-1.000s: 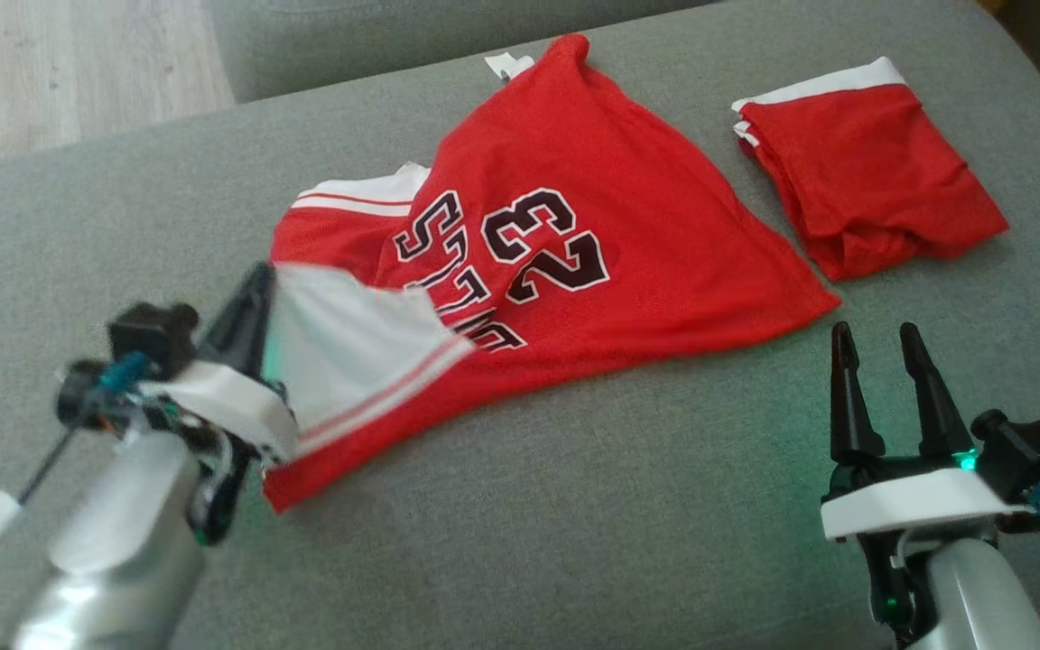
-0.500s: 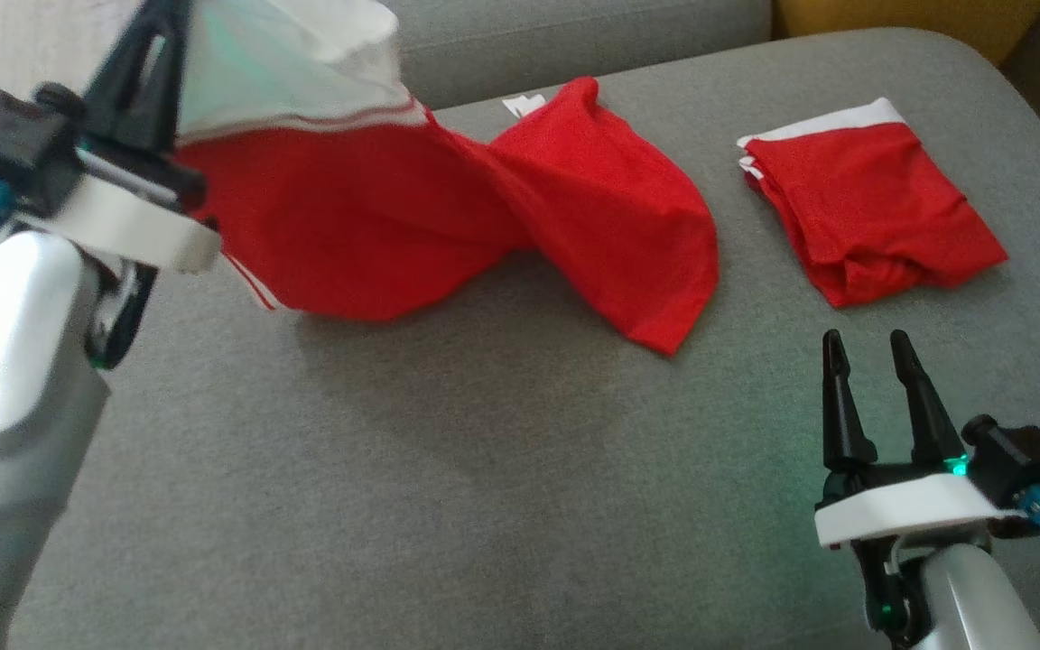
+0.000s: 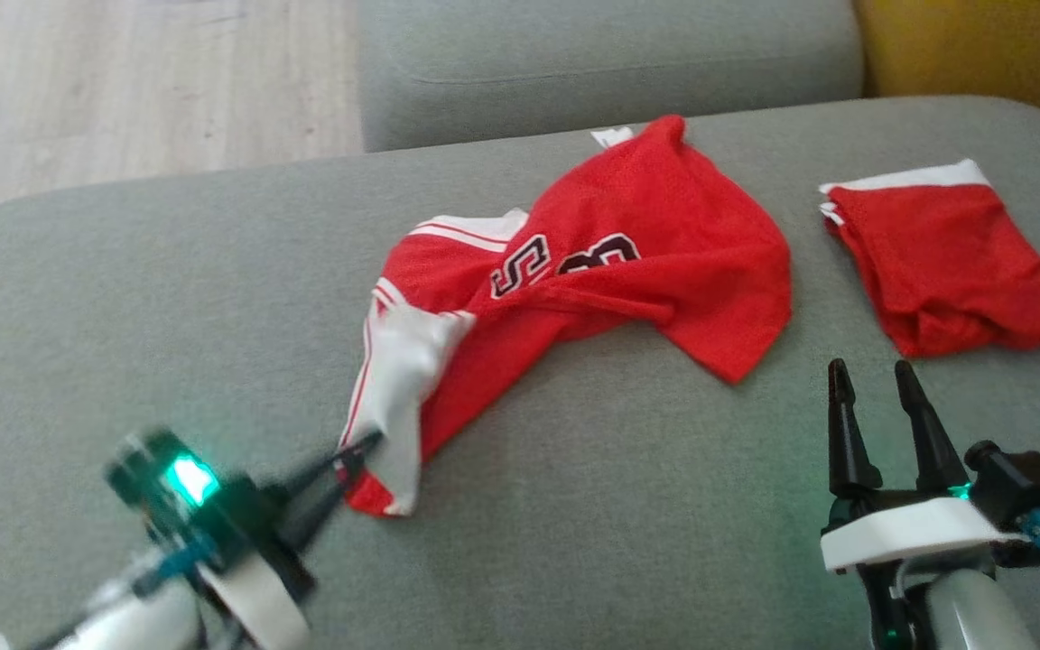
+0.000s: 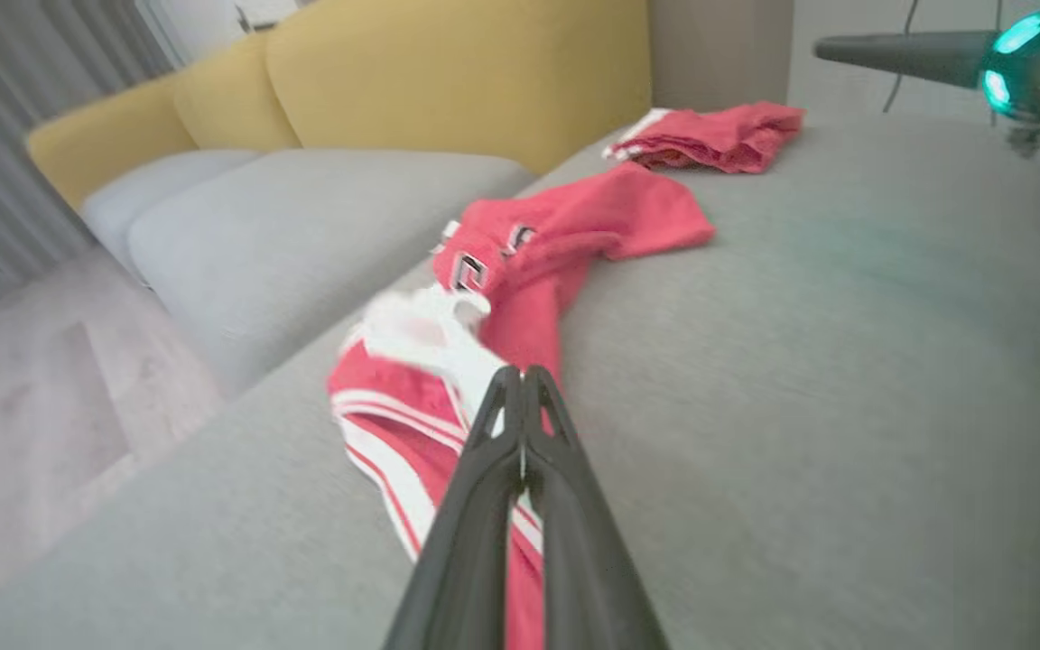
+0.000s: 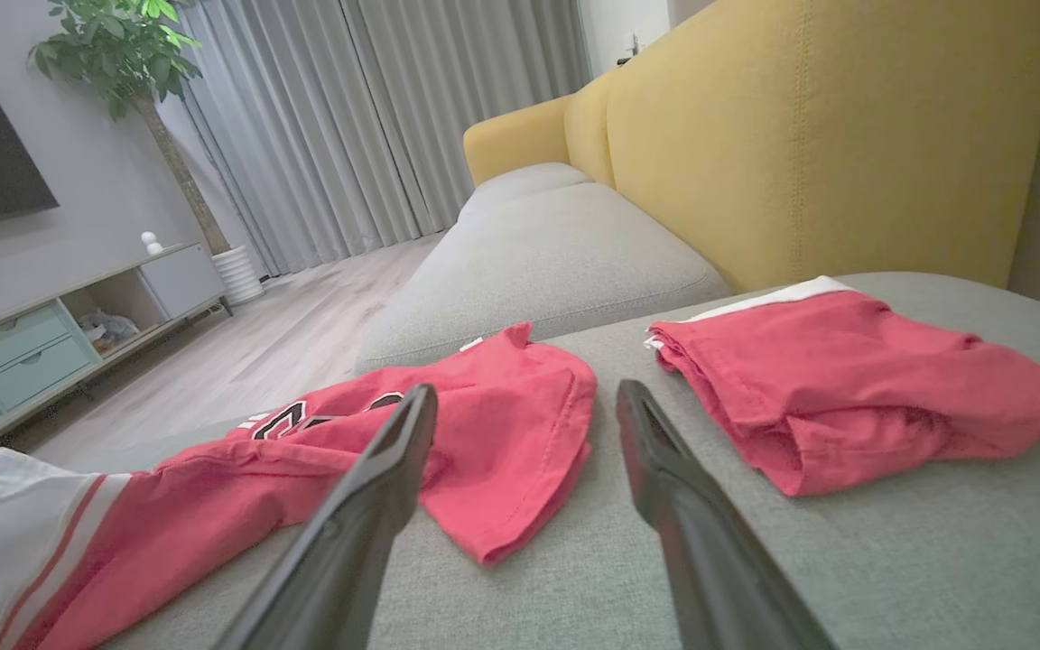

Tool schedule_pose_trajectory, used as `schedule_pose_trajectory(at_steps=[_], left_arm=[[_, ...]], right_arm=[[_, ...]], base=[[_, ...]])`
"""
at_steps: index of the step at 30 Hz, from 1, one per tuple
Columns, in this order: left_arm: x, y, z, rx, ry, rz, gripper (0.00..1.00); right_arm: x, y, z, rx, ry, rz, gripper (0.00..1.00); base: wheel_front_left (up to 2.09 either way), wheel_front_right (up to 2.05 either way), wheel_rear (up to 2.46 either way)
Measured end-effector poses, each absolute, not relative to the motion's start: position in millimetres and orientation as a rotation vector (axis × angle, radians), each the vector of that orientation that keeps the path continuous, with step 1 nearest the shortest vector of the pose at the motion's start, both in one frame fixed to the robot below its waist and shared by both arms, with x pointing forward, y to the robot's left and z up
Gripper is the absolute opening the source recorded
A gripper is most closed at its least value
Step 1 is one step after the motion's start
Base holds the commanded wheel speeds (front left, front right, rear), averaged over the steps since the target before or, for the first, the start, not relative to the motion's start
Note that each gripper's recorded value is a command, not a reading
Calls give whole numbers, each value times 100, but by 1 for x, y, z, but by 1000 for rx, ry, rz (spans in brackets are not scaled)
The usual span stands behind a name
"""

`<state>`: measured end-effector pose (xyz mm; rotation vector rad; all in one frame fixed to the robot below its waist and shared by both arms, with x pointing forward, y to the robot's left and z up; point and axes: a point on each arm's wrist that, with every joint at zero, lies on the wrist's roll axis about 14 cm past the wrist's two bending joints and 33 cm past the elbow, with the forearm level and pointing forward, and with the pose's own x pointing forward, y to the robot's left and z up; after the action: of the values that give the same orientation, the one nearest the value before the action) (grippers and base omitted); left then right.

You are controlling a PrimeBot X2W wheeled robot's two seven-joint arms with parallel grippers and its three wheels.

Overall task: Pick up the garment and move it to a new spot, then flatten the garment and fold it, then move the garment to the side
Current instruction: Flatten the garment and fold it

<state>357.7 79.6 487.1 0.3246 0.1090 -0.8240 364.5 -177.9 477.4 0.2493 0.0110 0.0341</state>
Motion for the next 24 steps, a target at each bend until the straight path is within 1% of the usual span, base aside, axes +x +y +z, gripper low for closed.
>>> schedule_pose_trajectory(at_steps=[4, 7, 8, 9, 10, 13, 15, 19, 22, 24], left_arm=[[315, 69, 465, 281, 194, -890, 0], [304, 65, 461, 252, 211, -900, 0], [303, 64, 460, 244, 218, -899, 6], [302, 63, 457, 236, 233, -896, 62], [301, 61, 457, 230, 237, -897, 100], [305, 59, 459, 189, 234, -862, 100], [315, 65, 465, 156, 213, -805, 100], [345, 90, 480, 68, 160, -612, 100], [367, 108, 495, -37, 110, -458, 100], [376, 112, 498, -100, 95, -401, 100]], right_arm=[[369, -169, 478, 250, 13, 61, 100], [371, -164, 478, 246, 15, 76, 100], [372, -164, 477, 245, 17, 78, 100], [372, -163, 477, 243, 19, 80, 100], [372, -163, 476, 243, 20, 80, 100], [371, -164, 477, 243, 19, 77, 100], [370, -167, 477, 243, 18, 69, 100], [369, -171, 476, 243, 18, 55, 100], [367, -174, 475, 243, 19, 46, 100], [367, -177, 474, 243, 24, 38, 100]], base=[[0, 0, 0], [0, 0, 0], [0, 0, 0], [0, 0, 0], [0, 0, 0], [0, 0, 0], [0, 0, 0], [0, 0, 0], [0, 0, 0], [0, 0, 0]])
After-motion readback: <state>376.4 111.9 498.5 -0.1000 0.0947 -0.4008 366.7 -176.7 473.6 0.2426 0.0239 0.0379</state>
